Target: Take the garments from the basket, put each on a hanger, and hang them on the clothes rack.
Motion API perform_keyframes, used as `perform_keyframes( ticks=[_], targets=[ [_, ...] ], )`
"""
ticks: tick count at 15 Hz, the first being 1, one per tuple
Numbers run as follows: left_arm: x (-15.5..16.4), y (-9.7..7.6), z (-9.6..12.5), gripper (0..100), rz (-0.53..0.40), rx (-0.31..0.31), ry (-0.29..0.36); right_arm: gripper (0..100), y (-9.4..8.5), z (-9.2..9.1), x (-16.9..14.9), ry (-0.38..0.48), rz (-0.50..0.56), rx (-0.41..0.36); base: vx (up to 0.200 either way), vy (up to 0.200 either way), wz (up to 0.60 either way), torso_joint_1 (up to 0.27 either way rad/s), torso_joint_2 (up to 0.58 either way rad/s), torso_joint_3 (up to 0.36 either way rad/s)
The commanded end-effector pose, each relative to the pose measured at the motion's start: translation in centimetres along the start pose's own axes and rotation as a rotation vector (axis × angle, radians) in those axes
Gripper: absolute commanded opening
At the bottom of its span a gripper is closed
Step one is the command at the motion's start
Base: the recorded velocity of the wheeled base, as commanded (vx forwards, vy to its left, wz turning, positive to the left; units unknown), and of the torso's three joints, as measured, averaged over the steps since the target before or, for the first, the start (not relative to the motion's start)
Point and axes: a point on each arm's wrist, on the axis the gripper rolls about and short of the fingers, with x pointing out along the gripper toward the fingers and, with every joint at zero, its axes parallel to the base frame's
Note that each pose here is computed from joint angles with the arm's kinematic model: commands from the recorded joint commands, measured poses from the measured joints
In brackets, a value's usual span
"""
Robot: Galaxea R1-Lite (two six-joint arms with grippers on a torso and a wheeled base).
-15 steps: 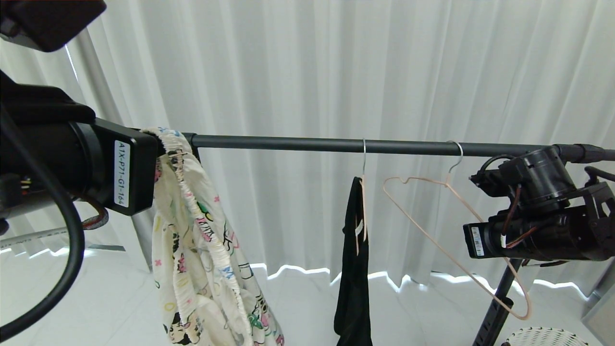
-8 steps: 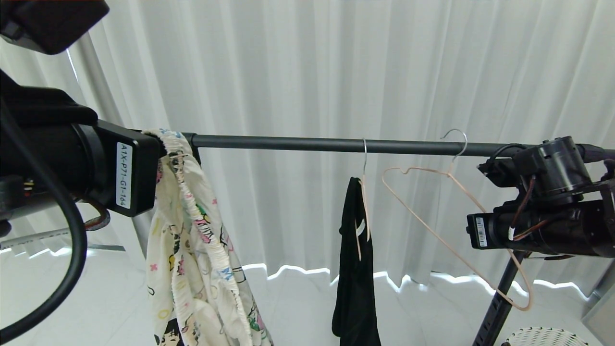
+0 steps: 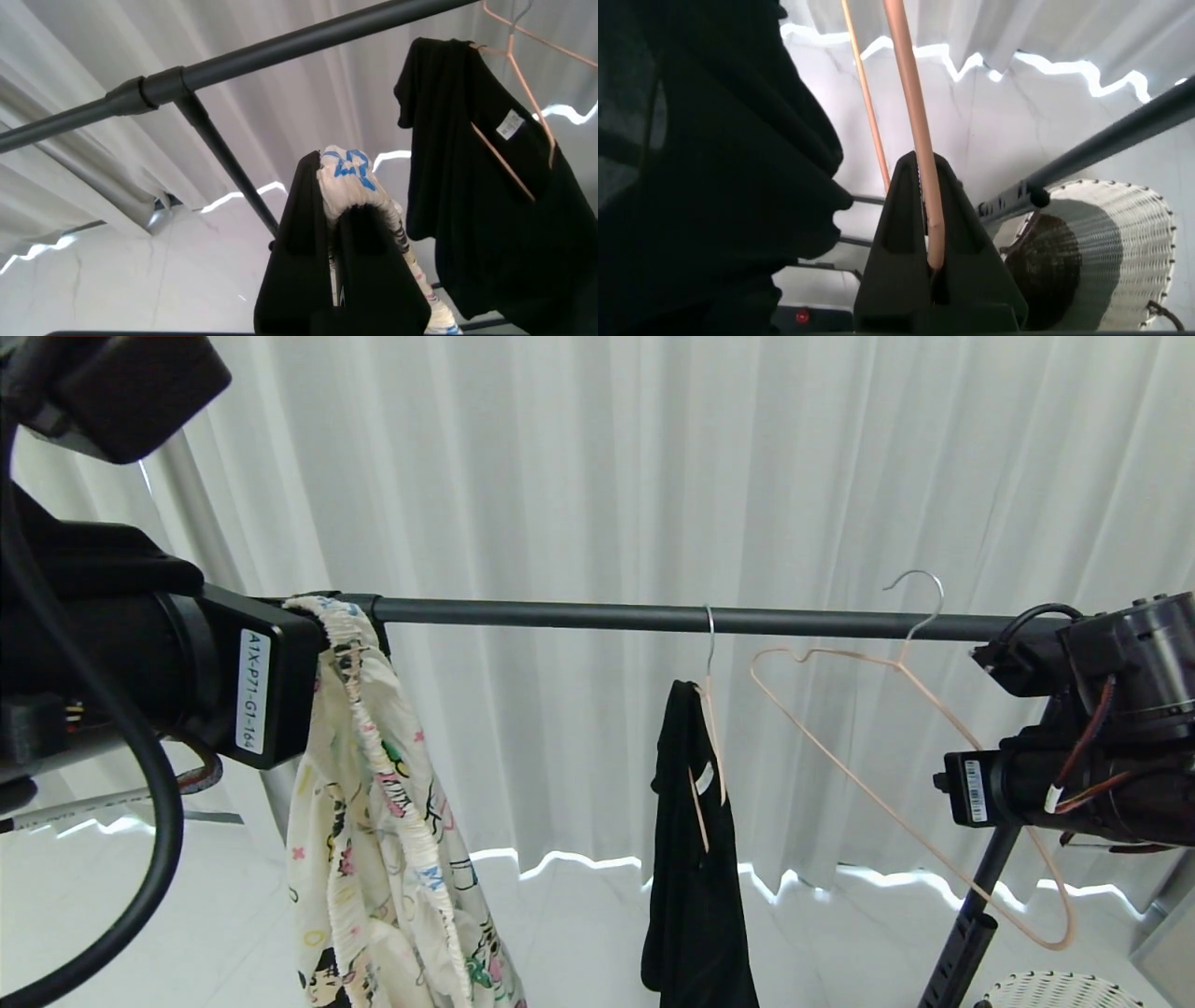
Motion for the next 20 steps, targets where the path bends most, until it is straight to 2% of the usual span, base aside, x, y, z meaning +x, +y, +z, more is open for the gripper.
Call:
perform_keyframes(
  ticks=[1,4,7,13,17,18,20],
  targets=[
    [0.1,-0.1,0.0,0,0.0,0.017,0.002,0,-0.4,-0.5,-1.4,-0.025,0.008,-0.02,-0.2,0.0,0.0,0.002,0.01,-0.002],
    [0.1,-0.1,-0.1,0,0.0,0.047,0.005,0,-0.7,-1.3,-2.4,-0.032,0.023,-0.087,-0.2,0.0,0.0,0.006,0.01,0.002],
    [0.3,-0.2,-0.7,0,0.0,0.061,0.023,0,0.1,-2.0,-3.5,-0.043,0.071,-0.128,-0.2,0.0,0.0,-0.002,0.0,0.002],
    [0.5,-0.4,-1.4,0,-0.001,0.076,0.045,0,0.5,-2.2,-5.9,-0.108,0.143,-0.139,-0.2,0.0,0.0,0.002,0.0,0.005],
    [0.9,-0.8,-2.3,0,-0.004,0.1,0.077,0,2.2,-3.6,-7.8,-0.118,0.281,-0.202,-0.15,0.0,0.0,0.002,0.0,0.004],
    [1.1,-1.0,-2.8,0,-0.005,0.11,0.091,0,3.3,-4.9,-8.5,-0.094,0.369,-0.243,0.0,0.0,0.0,0.0,0.0,0.0],
    [1.4,-1.2,-3.7,0,-0.001,0.11,0.121,0,4.8,-6.8,-9.6,-0.047,0.484,-0.28,0.0,0.0,0.0,0.0,0.0,0.0]
  ],
)
